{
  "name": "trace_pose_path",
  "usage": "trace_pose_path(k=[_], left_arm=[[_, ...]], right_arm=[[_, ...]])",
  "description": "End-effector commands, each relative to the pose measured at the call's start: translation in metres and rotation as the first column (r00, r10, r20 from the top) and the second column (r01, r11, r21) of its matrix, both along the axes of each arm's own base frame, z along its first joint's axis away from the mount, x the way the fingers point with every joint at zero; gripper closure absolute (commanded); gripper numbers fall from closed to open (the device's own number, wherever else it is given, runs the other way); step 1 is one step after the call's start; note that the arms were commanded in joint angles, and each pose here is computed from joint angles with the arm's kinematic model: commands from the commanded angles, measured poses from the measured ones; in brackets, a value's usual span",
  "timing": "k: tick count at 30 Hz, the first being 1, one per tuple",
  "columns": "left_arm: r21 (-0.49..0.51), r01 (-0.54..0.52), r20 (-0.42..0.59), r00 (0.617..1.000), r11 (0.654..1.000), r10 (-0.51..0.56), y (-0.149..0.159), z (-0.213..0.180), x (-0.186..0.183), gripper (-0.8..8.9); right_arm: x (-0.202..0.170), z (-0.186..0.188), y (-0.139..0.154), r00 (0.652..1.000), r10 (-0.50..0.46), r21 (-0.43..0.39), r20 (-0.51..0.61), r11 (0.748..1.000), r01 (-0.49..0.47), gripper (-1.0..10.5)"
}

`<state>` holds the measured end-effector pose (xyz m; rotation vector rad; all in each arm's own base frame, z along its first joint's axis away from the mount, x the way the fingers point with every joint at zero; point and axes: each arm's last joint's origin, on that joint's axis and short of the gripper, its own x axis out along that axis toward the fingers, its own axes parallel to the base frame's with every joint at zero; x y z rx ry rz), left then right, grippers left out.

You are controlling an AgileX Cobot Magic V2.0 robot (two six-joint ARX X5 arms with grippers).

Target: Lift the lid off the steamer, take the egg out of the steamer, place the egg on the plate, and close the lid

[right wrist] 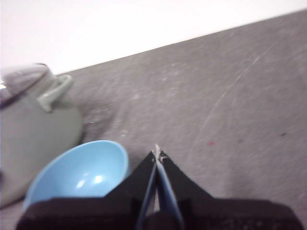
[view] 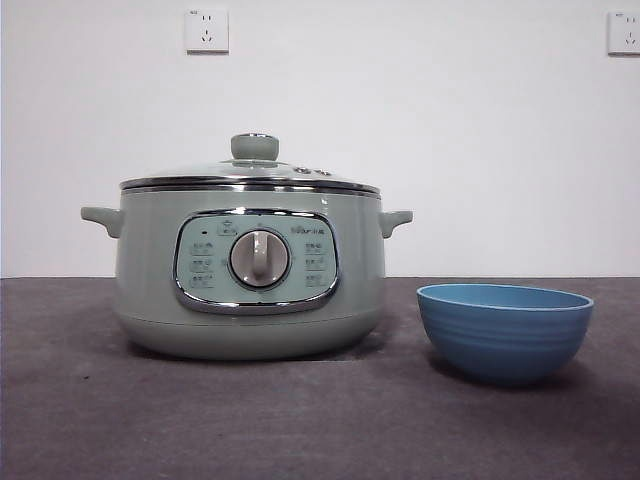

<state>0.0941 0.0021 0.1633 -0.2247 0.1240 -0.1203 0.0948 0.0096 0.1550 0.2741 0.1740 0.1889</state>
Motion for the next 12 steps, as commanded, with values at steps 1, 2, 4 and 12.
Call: trace_pose_path(k=[1, 2, 4, 12], left_arm=[[-0.047, 0.013, 0.036, 0.999, 0.999, -0.011, -0.001, 0.017, -0.004, 8.20], [-0.052, 0.013, 0.041, 0.999, 0.999, -0.011, -0.001, 0.023, -0.006, 8.20], [-0.054, 0.016, 0.049, 0.999, 0.998, -0.014, -0.001, 0.034, -0.009, 8.20], [-0.056, 0.122, 0.038, 0.992, 0.991, -0.120, -0.005, 0.081, -0.022, 8.20]], right_arm=[[-0.003, 0.015, 0.001, 0.999, 0.014, 0.086, 0.036, 0.996, -0.017, 9.6], [-0.004, 0.021, 0.001, 0.999, 0.018, 0.088, 0.051, 0.996, -0.022, 9.6], [-0.005, 0.033, 0.001, 0.997, 0.018, 0.088, 0.074, 0.996, -0.025, 9.6], [-0.004, 0.089, 0.005, 0.983, 0.163, 0.075, 0.078, 0.983, -0.169, 9.6]])
